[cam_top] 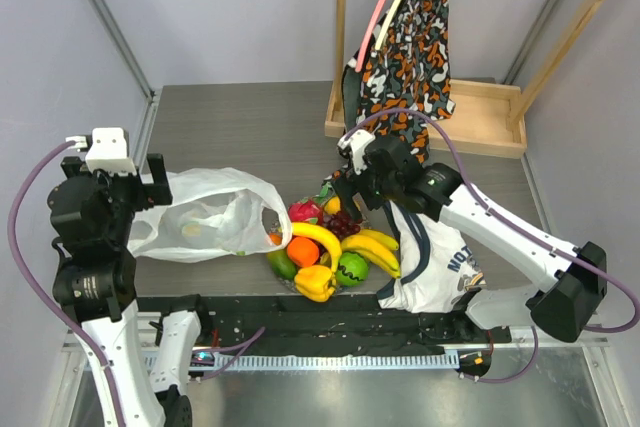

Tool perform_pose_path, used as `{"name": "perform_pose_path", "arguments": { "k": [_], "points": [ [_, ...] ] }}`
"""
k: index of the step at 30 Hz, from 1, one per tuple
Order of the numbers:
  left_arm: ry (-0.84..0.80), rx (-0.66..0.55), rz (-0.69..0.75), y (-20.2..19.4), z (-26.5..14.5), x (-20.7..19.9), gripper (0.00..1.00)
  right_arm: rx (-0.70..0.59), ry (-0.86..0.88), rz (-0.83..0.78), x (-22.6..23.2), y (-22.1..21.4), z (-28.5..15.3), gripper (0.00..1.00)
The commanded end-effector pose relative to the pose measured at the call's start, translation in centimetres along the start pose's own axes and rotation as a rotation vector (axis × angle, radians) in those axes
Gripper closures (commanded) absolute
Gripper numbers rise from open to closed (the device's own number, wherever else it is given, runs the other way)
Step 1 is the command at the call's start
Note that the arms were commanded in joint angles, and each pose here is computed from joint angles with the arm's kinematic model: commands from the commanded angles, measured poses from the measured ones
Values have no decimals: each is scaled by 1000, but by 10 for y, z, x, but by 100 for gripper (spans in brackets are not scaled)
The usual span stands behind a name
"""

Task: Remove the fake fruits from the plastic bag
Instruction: Place the fake fruit on the plate, then reset both arms

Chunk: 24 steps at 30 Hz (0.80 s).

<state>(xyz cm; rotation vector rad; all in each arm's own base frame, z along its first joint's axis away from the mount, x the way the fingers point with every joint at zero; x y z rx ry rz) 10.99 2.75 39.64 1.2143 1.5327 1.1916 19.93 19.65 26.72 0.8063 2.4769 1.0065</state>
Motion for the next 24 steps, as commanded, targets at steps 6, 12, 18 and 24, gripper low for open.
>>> {"name": "perform_pose_path", "arguments": {
  "k": [6, 12, 18, 24],
  "points": [
    [-367, 135, -32, 20, -20, -29, 0, -2, -427, 89, -35, -19, -38, 0],
    [-390, 328, -69, -17, -20, -30, 0, -1, -479, 156, -41, -36, -50, 0],
    [-381, 352, -59, -40, -30, -28, 0, 28, -509, 148, -42, -43, -52, 0],
    [-305, 342, -9, -55, -41, -20, 0, 29, -470, 139, -40, -47, -42, 0]
  ]
}}
Point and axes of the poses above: each gripper's point midway between its finger pads, its own z axis out along the fingers, its own x axis along the line the jaws close on, y = z × x, the point moved 10 cm from there along -z, back along the fingers, and after that the axes turned 11 degrees about -z, right-handed, at the moved point
